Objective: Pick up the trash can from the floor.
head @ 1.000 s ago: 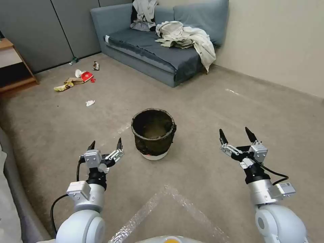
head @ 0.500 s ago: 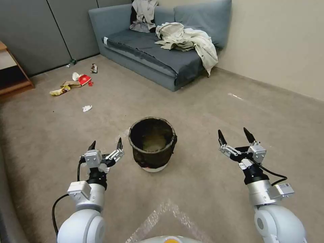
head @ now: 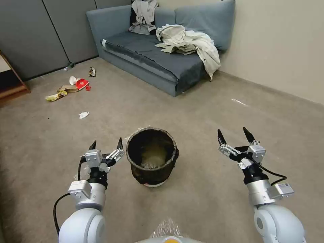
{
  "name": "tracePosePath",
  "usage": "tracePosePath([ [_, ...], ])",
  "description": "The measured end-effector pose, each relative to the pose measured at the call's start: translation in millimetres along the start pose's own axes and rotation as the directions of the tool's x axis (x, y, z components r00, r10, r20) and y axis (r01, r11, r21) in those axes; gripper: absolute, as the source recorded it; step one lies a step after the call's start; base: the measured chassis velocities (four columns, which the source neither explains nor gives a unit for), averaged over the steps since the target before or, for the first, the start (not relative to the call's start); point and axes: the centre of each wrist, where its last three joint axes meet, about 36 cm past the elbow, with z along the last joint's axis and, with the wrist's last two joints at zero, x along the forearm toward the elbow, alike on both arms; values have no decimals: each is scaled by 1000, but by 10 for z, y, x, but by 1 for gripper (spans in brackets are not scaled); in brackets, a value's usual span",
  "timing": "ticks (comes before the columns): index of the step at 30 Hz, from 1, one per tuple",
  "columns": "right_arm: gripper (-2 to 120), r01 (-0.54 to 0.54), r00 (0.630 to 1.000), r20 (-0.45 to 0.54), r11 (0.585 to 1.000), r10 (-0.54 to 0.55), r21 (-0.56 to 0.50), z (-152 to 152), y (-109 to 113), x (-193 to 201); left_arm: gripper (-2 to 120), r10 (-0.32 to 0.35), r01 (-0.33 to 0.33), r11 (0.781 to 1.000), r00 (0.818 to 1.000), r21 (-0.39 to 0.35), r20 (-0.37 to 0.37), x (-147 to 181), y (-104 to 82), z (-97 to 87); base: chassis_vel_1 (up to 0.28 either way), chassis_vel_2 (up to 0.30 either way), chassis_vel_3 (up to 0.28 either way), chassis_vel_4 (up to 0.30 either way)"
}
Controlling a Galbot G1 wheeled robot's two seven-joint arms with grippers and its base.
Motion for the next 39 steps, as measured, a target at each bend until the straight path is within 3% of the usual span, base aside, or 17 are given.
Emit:
tracePosePath([
  [3,100,13,1000,15,1000,-14,9,19,-13,-5,100,-6,7,1000,1000,30,-15,-22,-24,-9,-74,105,81,-69],
  [8,100,34,999,25,999,-34,16,29,-25,3,100,0,15,994,992,113,-125,-115,-70,-102,-20,17,16,-20],
  [10,100,37,999,26,999,-37,17,23,-23,21,100,23,16,989,967,149,-255,-264,-95,-215,0,0,0,0],
  [11,100,37,999,26,999,-37,17,23,-23,21,100,23,16,989,967,149,-255,-264,-95,-215,0,0,0,0],
  [12,100,38,999,26,999,-38,18,17,-24,29,100,29,19,989,948,147,-317,-341,-94,-236,0,0,0,0],
  [15,100,41,999,28,999,-41,22,4,-30,27,99,37,21,990,912,137,-408,-484,-66,-237,0,0,0,0],
  [16,100,41,999,28,999,-41,22,4,-30,27,99,37,21,990,912,137,-408,-484,-66,-237,0,0,0,0],
  [19,100,44,999,32,999,-44,23,-6,-30,12,99,50,23,989,876,146,-479,-638,-24,-138,0,0,0,0],
  [20,100,44,999,32,999,-44,23,-6,-30,12,99,50,23,989,876,146,-479,-638,-24,-138,0,0,0,0],
  [22,100,44,998,33,999,-45,24,-24,-27,15,98,77,16,986,841,167,-535,-778,-4,-25,0,0,0,0],
  [24,100,43,998,34,999,-44,27,-41,-33,17,97,85,14,985,824,170,-561,-864,-7,47,0,0,0,0],
  [32,100,30,999,31,999,-30,31,-48,-52,37,93,69,31,987,798,155,-599,-1066,-32,203,0,0,0,0],
  [35,100,24,999,30,999,-25,30,-40,-52,42,87,62,37,988,791,150,-608,-1108,-35,230,0,0,0,0],
  [39,100,17,1000,25,999,-18,29,-10,-39,47,68,69,49,985,768,167,-637,-1162,-22,267,0,0,0,0],
])
